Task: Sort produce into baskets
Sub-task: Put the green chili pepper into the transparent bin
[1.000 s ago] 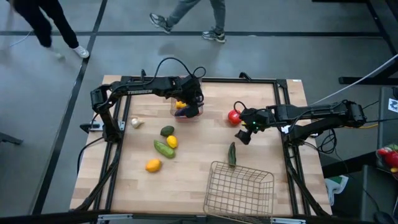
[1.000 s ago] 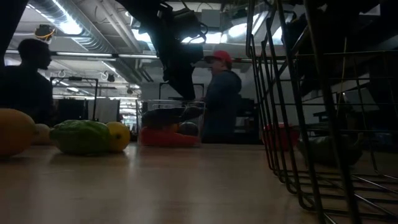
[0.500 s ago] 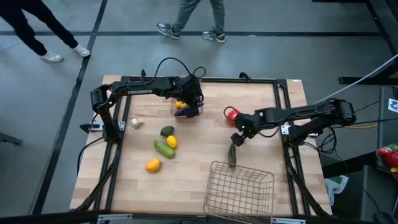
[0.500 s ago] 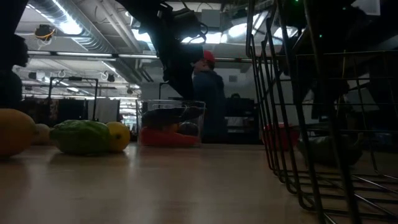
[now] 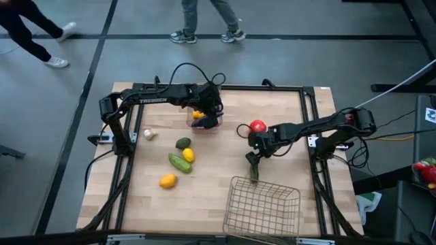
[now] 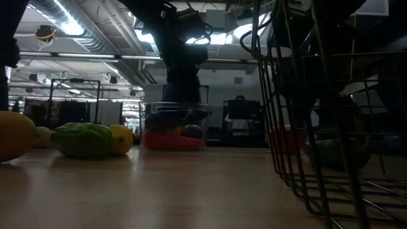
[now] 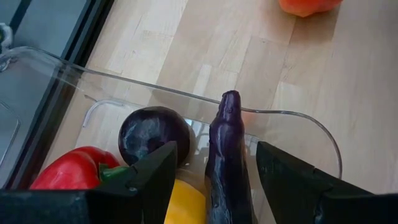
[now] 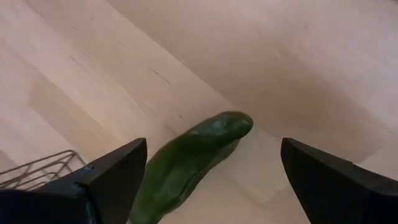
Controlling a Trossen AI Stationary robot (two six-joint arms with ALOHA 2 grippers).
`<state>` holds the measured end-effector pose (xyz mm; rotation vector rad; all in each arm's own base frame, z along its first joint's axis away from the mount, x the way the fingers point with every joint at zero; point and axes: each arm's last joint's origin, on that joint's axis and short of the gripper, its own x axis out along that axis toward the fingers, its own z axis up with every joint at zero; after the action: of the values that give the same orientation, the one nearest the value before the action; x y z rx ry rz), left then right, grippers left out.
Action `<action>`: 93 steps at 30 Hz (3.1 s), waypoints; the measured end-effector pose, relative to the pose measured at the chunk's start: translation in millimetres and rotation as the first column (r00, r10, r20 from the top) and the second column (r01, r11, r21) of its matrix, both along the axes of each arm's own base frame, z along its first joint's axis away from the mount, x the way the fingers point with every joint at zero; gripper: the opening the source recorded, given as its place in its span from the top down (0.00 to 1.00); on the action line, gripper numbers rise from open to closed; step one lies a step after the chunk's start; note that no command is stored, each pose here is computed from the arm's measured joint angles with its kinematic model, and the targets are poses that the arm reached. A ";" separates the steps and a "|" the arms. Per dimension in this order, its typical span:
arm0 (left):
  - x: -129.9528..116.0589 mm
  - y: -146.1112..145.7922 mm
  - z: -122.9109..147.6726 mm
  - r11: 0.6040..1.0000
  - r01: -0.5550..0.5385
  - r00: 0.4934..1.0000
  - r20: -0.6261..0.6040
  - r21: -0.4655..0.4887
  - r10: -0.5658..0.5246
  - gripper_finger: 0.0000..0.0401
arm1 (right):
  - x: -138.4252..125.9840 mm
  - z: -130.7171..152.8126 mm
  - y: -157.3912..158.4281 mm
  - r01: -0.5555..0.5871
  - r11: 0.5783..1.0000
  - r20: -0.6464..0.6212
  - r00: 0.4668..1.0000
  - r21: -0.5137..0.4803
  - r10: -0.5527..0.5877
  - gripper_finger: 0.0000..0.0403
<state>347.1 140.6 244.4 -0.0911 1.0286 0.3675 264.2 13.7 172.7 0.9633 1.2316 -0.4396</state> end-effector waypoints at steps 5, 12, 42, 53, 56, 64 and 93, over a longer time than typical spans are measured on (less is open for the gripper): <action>0.0 0.0 0.0 1.000 0.000 1.000 0.000 0.000 0.000 0.46 | 2.6 -11.4 11.5 0.000 1.000 -0.047 0.999 -0.018 -0.001 0.09; 0.0 0.0 0.0 1.000 0.000 1.000 0.000 0.000 0.000 0.46 | 8.0 -25.5 24.1 -0.013 0.999 -0.069 0.998 -0.038 0.011 0.09; 0.0 0.0 0.0 1.000 -0.001 1.000 0.000 -0.001 0.001 0.46 | 8.9 -27.5 26.5 -0.025 0.999 -0.067 0.997 -0.036 0.023 0.71; 2.0 0.8 6.6 1.000 0.004 1.000 0.016 0.009 -0.004 0.46 | 12.3 -23.3 26.7 -0.049 0.998 -0.052 0.998 -0.043 0.047 0.74; 3.8 1.6 14.0 1.000 0.015 0.999 0.028 0.022 -0.015 0.46 | 17.8 -16.7 27.4 -0.084 0.995 -0.020 0.996 -0.054 0.083 0.74; 2.7 1.1 38.0 0.999 0.045 0.999 -0.001 0.030 -0.045 0.46 | 34.0 4.0 26.9 -0.187 0.977 0.077 0.978 -0.100 0.195 0.74; -140.8 -55.8 174.9 0.996 -0.088 0.984 0.158 -0.001 0.087 0.46 | 95.3 106.2 -81.0 -0.010 0.826 0.573 0.716 -0.564 0.399 0.74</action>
<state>206.3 84.8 419.3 -0.1584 0.8688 0.4361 359.5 -67.3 278.9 0.4101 0.4825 -0.1819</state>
